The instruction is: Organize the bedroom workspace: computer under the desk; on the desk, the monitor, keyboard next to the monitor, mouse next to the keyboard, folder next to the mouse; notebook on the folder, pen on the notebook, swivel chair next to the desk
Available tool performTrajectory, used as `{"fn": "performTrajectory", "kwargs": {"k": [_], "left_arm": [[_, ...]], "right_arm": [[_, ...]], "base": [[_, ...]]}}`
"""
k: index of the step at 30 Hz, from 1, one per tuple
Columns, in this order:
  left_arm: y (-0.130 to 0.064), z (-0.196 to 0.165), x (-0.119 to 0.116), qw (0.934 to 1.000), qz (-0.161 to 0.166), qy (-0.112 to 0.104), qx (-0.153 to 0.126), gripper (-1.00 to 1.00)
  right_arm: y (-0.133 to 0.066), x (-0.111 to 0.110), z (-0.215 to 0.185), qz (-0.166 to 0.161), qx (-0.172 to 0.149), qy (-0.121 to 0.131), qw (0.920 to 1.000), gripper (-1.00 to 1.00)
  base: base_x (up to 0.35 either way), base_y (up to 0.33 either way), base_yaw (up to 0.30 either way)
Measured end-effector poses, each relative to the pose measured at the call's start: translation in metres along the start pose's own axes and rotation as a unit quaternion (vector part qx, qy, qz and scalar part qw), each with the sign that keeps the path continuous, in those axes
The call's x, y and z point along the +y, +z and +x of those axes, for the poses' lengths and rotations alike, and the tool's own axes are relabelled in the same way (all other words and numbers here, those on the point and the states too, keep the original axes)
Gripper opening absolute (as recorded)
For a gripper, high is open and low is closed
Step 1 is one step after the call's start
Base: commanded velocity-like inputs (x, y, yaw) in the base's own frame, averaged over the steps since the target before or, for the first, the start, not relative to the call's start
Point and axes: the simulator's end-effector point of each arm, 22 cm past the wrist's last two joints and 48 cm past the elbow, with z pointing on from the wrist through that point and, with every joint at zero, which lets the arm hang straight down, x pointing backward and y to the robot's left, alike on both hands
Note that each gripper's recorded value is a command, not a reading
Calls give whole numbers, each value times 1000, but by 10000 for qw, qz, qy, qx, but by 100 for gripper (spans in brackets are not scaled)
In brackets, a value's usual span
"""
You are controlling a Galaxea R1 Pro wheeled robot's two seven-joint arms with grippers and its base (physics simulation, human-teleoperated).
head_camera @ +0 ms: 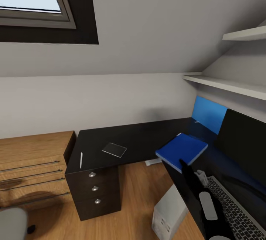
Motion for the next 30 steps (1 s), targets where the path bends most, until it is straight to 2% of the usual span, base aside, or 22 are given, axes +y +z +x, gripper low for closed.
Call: {"fn": "performTrajectory", "kwargs": {"k": [4,6,12,19,23,27,30], "left_arm": [[0,0,0,10000,0,0,1,100],[0,0,0,10000,0,1,1,100],[0,0,-1,10000,4,-2,4,100],[-1,3,0,10000,1,16,29,100],[-1,3,0,10000,3,18,31,100],[-1,4,0,10000,-4,21,38,100],[-1,4,0,10000,-4,21,39,100]], "right_arm": [[4,8,-5,-54,-411,-312,9987,-100],[5,8,-3,-51,-490,-398,9980,-100],[5,-2,7,66,-548,-439,9975,-100],[5,0,19,71,-504,-350,9981,-100],[5,0,18,50,-562,13,9984,-100],[4,-1,12,-4,-722,767,9944,-100],[4,-1,10,-29,-794,1100,9908,-100]], "base": [[20,0,0],[6,0,0],[30,0,0],[273,8,0],[308,61,0],[138,26,0],[29,5,0]]}}
